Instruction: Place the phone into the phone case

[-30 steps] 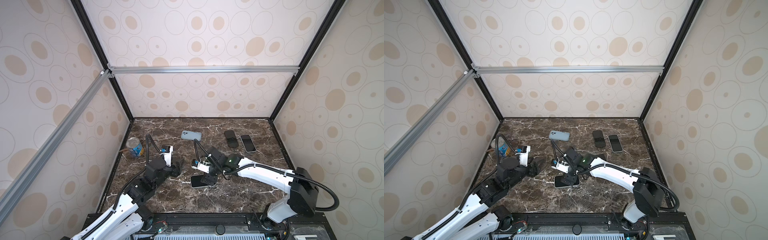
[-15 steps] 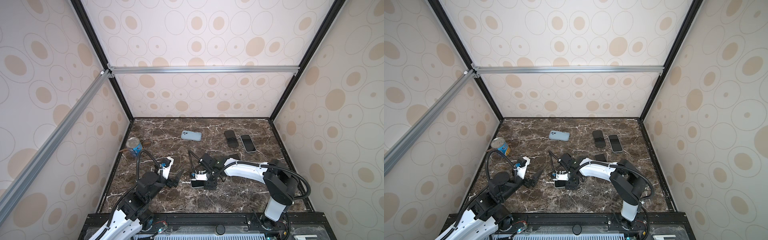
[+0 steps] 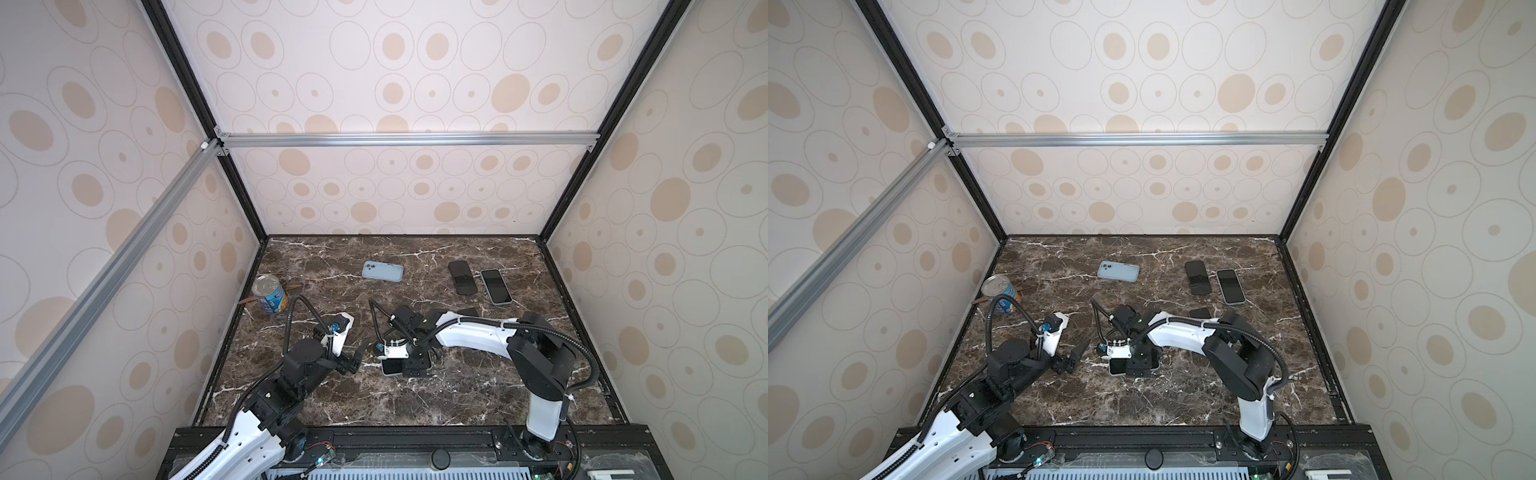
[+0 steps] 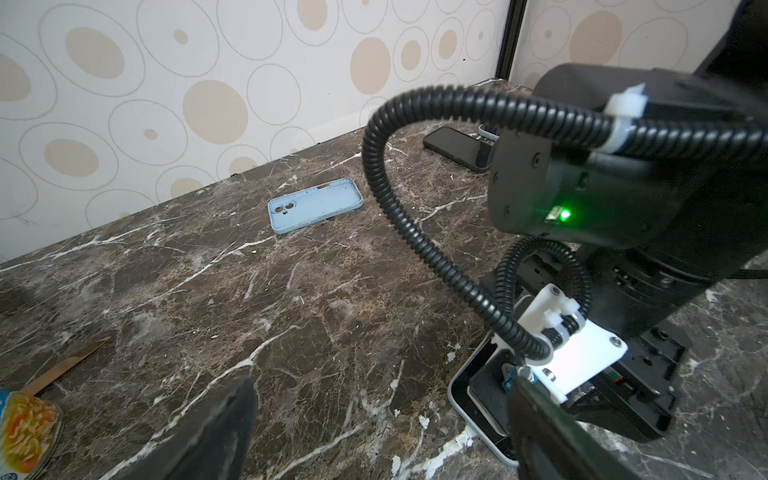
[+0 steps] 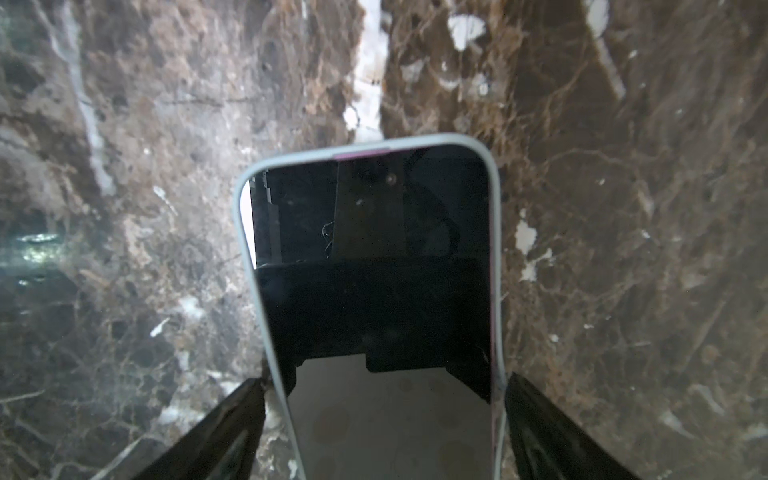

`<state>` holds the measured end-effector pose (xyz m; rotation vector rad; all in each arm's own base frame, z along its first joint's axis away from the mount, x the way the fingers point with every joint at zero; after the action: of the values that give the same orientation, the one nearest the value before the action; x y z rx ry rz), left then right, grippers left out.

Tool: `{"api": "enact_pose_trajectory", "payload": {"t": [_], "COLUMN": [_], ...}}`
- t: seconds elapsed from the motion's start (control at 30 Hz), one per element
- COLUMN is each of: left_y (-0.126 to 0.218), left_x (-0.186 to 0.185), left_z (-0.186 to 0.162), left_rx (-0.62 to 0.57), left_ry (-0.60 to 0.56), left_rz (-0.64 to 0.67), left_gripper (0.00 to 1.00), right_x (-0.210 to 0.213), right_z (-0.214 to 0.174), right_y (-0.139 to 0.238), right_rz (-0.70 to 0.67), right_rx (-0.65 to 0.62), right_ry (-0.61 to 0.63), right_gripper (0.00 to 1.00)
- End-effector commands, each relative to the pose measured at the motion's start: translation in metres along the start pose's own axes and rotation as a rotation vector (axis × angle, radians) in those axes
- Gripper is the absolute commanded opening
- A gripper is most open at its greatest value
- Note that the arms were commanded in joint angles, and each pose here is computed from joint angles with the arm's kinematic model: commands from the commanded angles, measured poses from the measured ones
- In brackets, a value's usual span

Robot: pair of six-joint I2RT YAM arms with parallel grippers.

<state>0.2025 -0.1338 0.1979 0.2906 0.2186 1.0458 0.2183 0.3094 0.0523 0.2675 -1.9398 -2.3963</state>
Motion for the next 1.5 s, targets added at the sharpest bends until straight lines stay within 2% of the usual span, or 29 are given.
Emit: {"api": "enact_pose_trajectory", "payload": {"t": [0.0,0.13,0.27,0.47,0.6,0.83,0.9,0.97,1.17,1.47], "left_y": [0.002,0.002,0.002,0.002,0.002,0.002,0.002,0.003,0.003,0.003], "left_x": [0.0,0.001,0.001,0.001,0.001,0.001,0.001,0.001,0.002,0.003], "left_z": [0.012,0.011,0.01,0.01,0.011,0.012,0.012,0.013,0.013,0.014], "left_rx": [-0.038,-0.037,-0.034,-0.035,-0.037,-0.041,-0.043,-0.045,-0.047,-0.051], "left_ry": [-0.015,-0.015,-0.017,-0.017,-0.016,-0.013,-0.012,-0.011,-0.007,-0.002], "left_rz": [-0.001,0.002,0.002,0.001,0.003,0.003,0.005,0.006,0.01,0.018], "left_gripper": [0.94,0.94,0.94,0.94,0.94,0.94,0.94,0.94,0.94,0.94], "right_x": [0.006,0.002,-0.006,-0.02,-0.042,-0.1,-0.113,-0.127,-0.168,-0.225], "right_z": [-0.014,-0.017,-0.02,-0.024,-0.037,-0.097,-0.106,-0.113,-0.132,-0.14], "right_y": [-0.014,-0.015,-0.018,-0.016,-0.011,-0.007,-0.007,-0.007,-0.009,-0.005], "right_rz": [0.031,0.005,-0.031,-0.038,-0.061,-0.13,-0.132,-0.141,-0.216,-0.338], "right_rx": [0.084,0.107,0.133,0.116,0.12,0.199,0.208,0.205,0.232,0.231], "right_ry": [-0.018,-0.045,-0.088,-0.231,-0.415,-0.898,-0.991,-1.079,-1.291,-1.424], "right_gripper": [0.87,0.81,0.79,0.74,0.69,0.6,0.56,0.56,0.6,0.62]}}
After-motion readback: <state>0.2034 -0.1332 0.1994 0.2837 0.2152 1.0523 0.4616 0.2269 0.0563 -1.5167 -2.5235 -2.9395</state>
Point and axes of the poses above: each gripper's point midway between its finger pads, its own y axis back along the fingers, its own x axis along the line the jaws close on, z = x × y, the point moved 3 cm from there along y, back along the fingers, and after that the axes turned 7 degrees about y, right-handed, at the moved point
